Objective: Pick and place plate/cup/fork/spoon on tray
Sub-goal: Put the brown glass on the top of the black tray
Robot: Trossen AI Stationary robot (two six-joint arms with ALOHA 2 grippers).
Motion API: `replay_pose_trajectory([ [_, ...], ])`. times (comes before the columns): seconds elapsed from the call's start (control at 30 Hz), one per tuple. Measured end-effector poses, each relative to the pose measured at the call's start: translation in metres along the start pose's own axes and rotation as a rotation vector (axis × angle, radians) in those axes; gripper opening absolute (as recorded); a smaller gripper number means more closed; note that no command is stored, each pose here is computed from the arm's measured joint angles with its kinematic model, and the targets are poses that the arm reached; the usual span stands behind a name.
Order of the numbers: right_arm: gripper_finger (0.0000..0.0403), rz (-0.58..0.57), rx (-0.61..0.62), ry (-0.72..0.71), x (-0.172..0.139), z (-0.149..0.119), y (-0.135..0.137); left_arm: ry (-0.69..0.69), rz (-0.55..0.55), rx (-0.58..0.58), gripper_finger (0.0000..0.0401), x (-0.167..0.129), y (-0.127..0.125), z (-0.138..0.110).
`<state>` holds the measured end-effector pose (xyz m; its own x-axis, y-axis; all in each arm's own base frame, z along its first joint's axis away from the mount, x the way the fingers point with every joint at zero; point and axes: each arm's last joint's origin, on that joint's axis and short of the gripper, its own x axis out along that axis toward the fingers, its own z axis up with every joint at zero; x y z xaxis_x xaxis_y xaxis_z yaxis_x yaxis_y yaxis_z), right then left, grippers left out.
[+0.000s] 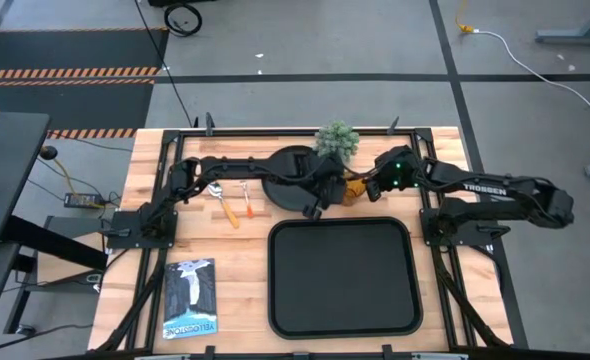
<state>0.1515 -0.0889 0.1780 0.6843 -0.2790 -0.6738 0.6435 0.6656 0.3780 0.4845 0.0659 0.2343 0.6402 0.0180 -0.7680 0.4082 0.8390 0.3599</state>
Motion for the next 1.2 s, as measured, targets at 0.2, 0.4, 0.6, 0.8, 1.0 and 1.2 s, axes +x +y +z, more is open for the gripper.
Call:
replay_pose_trajectory([
  [0.2, 0.0009, 0.024, -0.002, 0.008, 0.002, 0.000, 0.001, 0.037, 0.036, 0.019, 0.0135, 0.000, -0.004, 0.003],
  [0.4, 0.0009, 0.053, -0.037, -0.032, -0.013, 0.009, 0.008, 0.047, 0.047, 0.064, 0.0135, -0.008, -0.001, 0.002],
  [0.6, 0.0009, 0.026, -0.025, -0.031, -0.033, 0.007, 0.014, 0.039, 0.072, 0.028, 0.0135, -0.026, 0.009, 0.001],
  [0.8, 0.0009, -0.053, 0.013, -0.093, -0.050, 0.002, 0.011, 0.037, 0.077, 0.035, 0.0135, -0.031, 0.011, 0.001],
  [1.0, 0.0009, 0.081, 0.019, -0.179, -0.072, 0.002, 0.015, 0.039, 0.074, 0.052, 0.0135, -0.031, 0.011, 0.001],
  [1.2, 0.0009, 0.149, 0.028, -0.262, -0.091, -0.003, 0.016, 0.036, 0.077, 0.057, 0.0135, -0.031, 0.011, 0.001],
])
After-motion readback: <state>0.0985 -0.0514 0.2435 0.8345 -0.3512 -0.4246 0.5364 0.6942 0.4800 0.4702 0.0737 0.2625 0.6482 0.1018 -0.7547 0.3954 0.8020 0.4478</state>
